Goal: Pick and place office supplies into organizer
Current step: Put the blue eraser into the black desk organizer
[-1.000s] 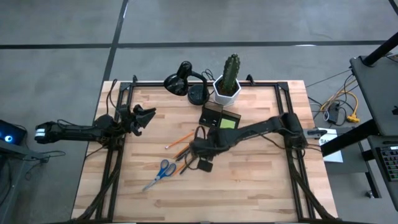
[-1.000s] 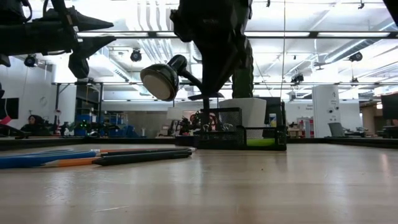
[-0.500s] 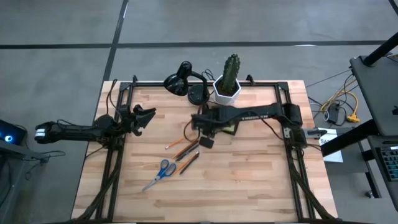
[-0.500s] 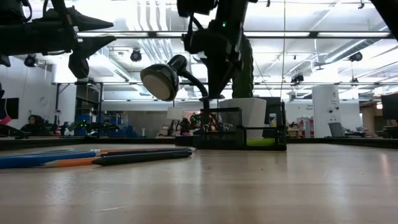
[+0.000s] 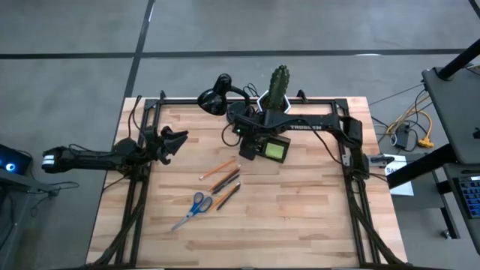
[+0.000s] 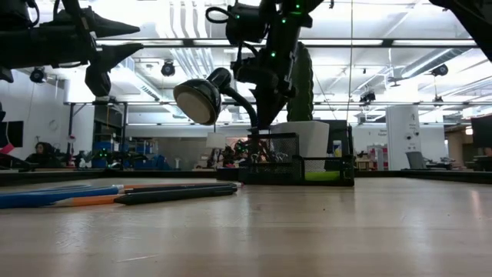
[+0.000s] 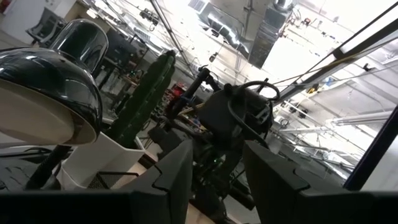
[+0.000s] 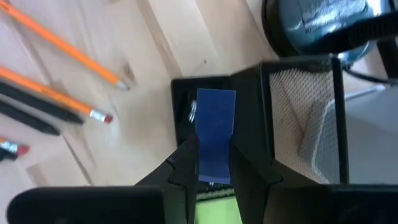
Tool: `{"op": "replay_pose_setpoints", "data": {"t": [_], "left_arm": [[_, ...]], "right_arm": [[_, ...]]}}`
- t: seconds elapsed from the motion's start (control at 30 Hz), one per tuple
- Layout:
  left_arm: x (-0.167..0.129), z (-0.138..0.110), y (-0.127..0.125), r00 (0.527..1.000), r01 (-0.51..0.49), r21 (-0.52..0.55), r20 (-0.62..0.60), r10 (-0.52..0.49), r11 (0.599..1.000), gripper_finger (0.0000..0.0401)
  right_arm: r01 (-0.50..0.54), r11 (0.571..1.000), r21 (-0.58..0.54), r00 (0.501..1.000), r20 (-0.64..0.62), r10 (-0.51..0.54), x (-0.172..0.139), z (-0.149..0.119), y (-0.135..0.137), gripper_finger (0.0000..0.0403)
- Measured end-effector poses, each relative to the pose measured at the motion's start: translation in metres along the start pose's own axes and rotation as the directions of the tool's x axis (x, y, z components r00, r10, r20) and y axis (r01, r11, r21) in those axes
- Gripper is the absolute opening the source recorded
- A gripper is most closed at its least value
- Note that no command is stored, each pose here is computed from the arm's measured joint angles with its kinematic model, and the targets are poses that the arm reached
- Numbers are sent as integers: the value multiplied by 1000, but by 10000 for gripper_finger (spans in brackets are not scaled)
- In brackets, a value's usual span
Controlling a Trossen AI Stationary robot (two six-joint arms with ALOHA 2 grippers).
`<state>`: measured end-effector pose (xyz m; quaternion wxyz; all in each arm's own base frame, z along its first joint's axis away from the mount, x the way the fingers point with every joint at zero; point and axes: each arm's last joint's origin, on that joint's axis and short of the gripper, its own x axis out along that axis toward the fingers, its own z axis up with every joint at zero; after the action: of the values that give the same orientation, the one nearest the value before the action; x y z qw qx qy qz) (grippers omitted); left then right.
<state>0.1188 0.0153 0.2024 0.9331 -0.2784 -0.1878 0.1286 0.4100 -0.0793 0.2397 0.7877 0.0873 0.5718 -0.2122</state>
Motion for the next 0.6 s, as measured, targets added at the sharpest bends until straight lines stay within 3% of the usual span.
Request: {"op": "replay_pose_setpoints", "data": {"t": [0.23,0.6], "left_arm": [[0,2,-1,1000,15,-8,24,-14,1000,128],[0,2,-1,1000,17,-8,20,-17,1000,128]], "right_arm": [[-3,1000,-21,999,31,4,9,1,-3,68],[7,1000,6,1000,-27,-7,38,-18,-4,68]]}}
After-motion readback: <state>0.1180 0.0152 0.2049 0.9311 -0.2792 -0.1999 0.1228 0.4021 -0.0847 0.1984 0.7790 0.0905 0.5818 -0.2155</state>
